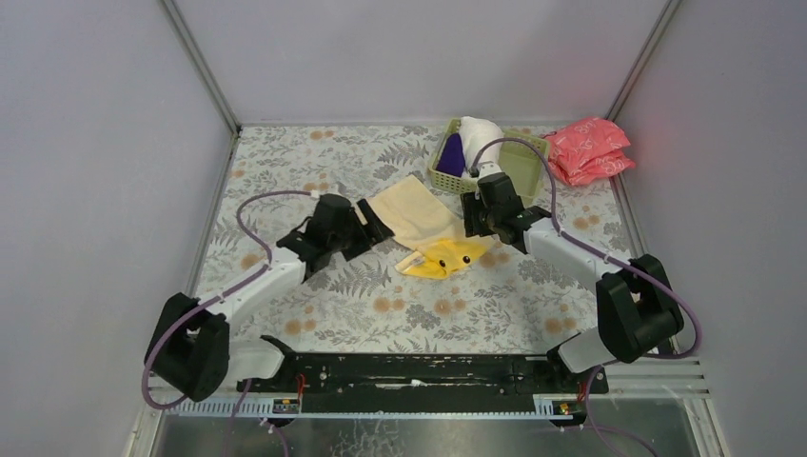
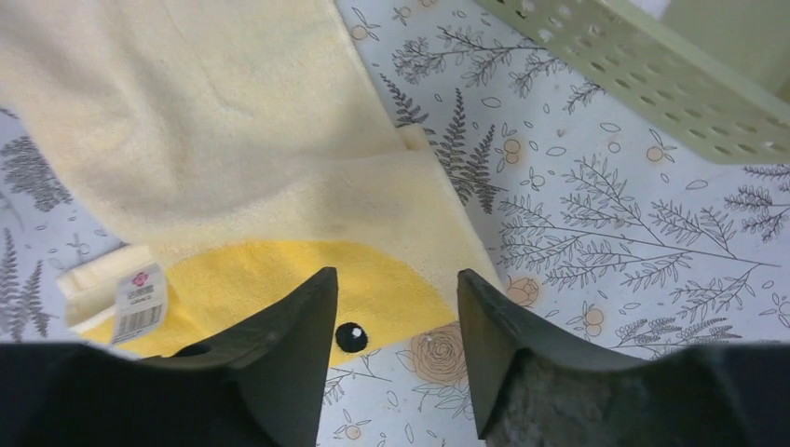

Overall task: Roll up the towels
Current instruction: Move the towel to the center of the board.

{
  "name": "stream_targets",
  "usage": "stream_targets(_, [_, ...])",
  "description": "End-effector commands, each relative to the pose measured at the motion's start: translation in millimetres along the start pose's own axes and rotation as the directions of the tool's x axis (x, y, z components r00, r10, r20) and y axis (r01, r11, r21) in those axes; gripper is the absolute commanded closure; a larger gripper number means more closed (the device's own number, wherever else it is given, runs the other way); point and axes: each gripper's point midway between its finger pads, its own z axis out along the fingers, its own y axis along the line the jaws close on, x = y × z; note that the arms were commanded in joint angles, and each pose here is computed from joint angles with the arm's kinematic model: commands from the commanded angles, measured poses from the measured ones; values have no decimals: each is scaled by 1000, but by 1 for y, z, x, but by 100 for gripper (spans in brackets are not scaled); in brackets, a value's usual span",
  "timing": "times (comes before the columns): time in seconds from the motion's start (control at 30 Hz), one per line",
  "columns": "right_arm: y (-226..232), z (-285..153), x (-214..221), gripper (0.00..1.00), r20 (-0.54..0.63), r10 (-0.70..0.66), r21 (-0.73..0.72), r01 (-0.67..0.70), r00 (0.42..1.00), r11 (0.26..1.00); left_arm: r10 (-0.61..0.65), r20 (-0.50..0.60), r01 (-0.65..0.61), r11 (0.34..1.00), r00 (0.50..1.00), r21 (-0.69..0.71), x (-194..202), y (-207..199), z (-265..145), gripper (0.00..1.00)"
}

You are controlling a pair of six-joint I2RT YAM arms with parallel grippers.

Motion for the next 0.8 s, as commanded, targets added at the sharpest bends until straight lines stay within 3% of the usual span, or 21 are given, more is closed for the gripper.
stream_targets(0.0, [24, -21, -23, 39, 71, 17, -130, -7, 997, 992, 26, 60, -11, 972, 998, -234, -49, 68, 3, 28])
stream_targets(0.13, [40, -26, -4, 31, 57, 49, -238, -34, 997, 971, -11, 72, 32, 954, 997, -299, -83, 98, 24, 32])
stream_targets(0.33, [45, -35, 11, 27, 69, 53, -287, -31, 996, 957, -11, 28, 22, 909, 1000, -415, -104, 126, 56, 41])
stream_targets(0.47, [48, -40, 11, 26, 84, 57, -313, -28, 995, 949, 19, 42, 7, 841, 999, -540, -118, 149, 60, 45])
stream_targets(0.57, [47, -43, 10, 25, 98, 57, -309, -24, 994, 951, 36, 16, -18, 793, 999, -609, -120, 164, 64, 46])
stream_targets(0.77, [44, -49, 11, 25, 120, 60, -308, -20, 991, 951, 31, -41, -51, 758, 999, -650, -110, 181, 70, 49])
